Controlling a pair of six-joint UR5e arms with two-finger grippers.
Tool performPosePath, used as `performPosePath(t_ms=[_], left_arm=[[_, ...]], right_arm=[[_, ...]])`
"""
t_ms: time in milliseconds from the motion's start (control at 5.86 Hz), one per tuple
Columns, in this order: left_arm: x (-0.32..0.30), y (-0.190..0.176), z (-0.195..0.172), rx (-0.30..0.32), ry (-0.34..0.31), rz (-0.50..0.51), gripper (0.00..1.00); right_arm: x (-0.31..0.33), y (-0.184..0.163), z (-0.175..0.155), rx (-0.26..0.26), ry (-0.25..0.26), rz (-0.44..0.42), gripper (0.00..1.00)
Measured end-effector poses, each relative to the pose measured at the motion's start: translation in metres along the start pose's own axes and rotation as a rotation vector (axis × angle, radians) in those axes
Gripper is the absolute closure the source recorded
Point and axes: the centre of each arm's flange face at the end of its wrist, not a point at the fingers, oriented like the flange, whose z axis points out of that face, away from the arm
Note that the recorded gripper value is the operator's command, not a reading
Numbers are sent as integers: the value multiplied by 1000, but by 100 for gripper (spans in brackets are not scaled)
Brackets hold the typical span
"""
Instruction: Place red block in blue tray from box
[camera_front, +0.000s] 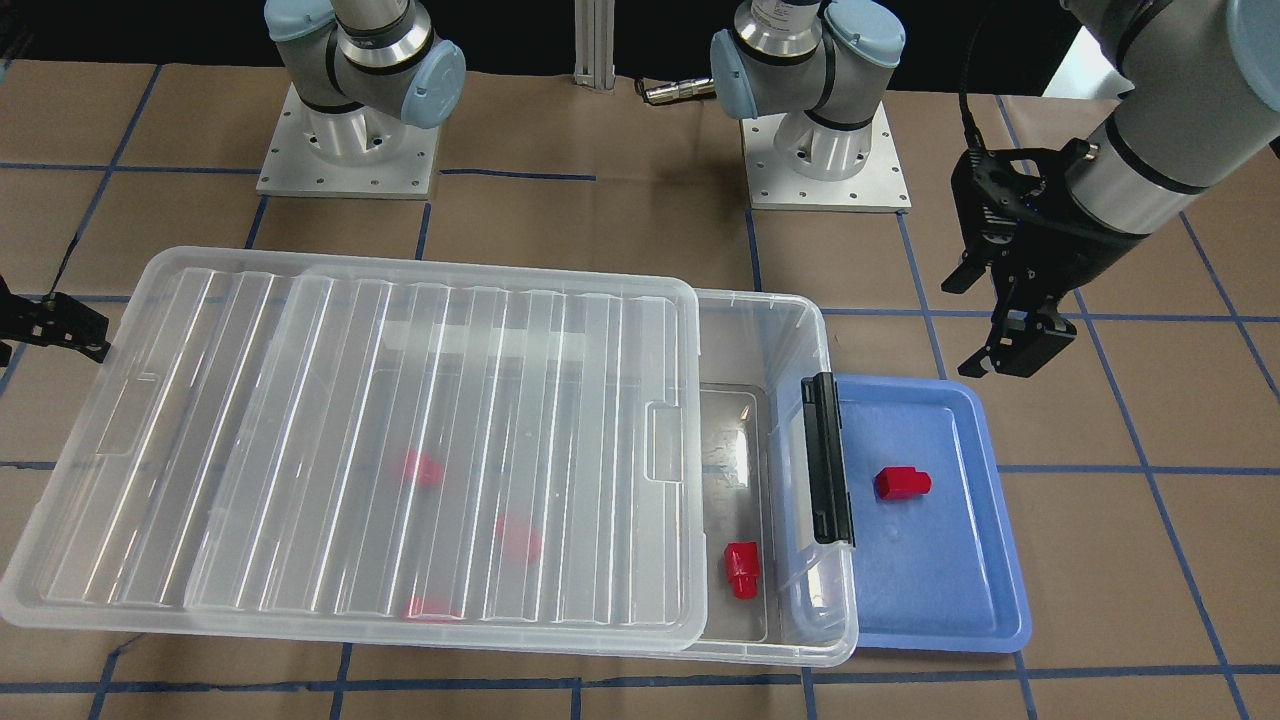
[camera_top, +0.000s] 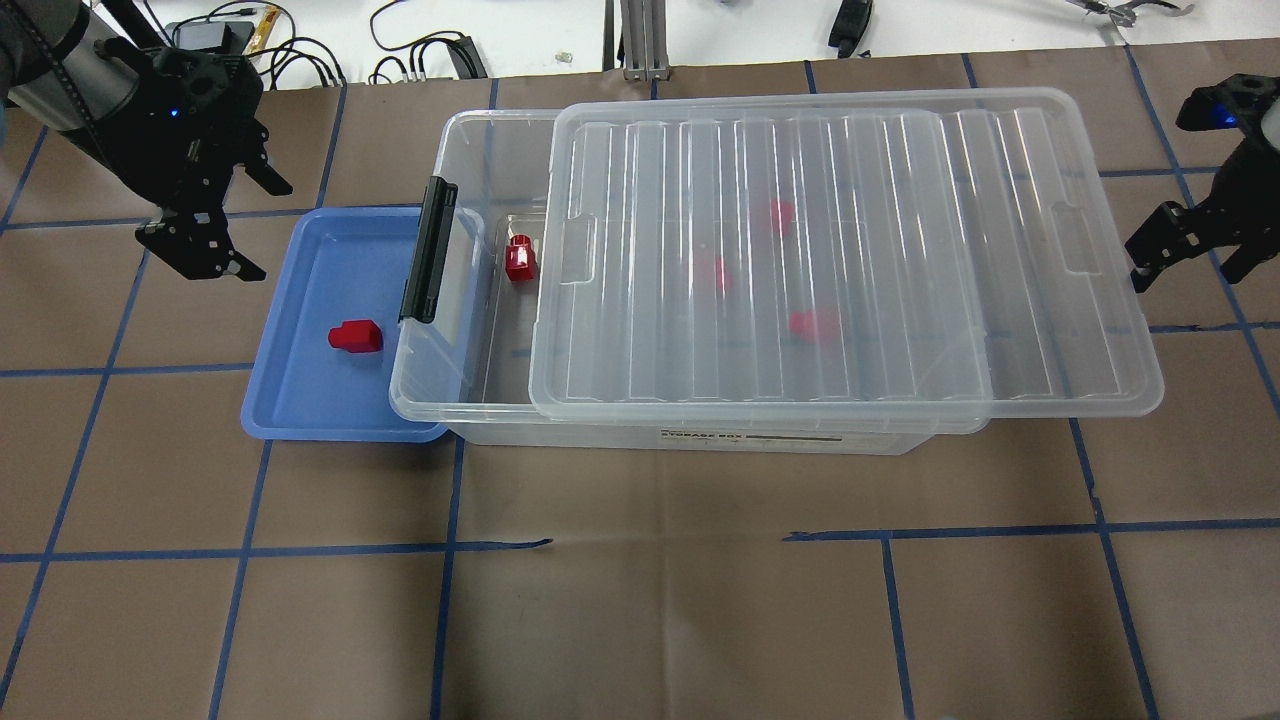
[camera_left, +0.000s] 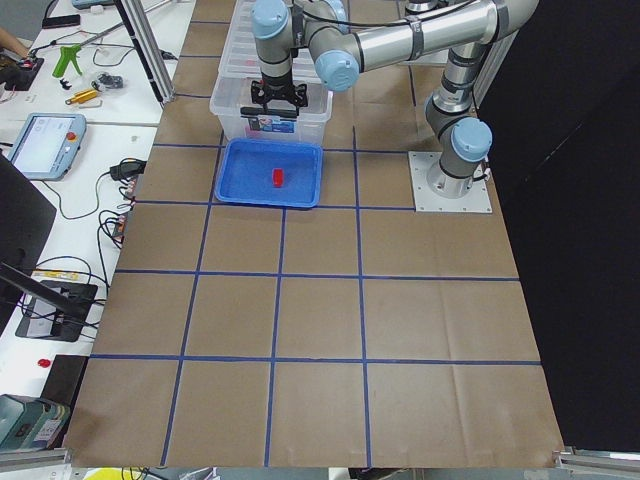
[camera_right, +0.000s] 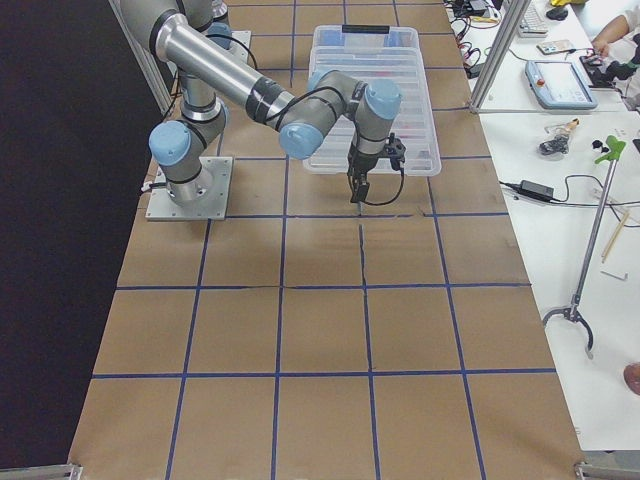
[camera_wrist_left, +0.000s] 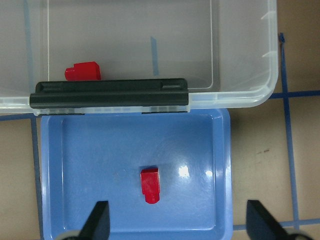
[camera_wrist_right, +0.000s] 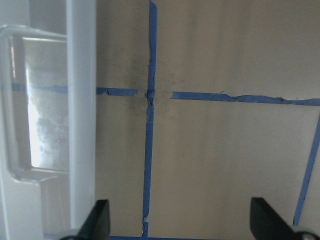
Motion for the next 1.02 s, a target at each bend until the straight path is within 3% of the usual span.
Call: performPosePath(t_ms=[171,341,683,1024], left_arm=[[7,-8,-6,-2,5,-18,4],[12,-13,-12,-7,5,-122,4],[18,-40,-19,-6,-3,-478,2],[23,-92,-17,-13,-8,-764,2]], right_arm=[[-5,0,2,-4,-15,-1,0],[-12,0,5,-10,-38,-3,0],[-43,-1,0,-4,-45,5,0],[-69,-4,-4,4,-46,-8,0]])
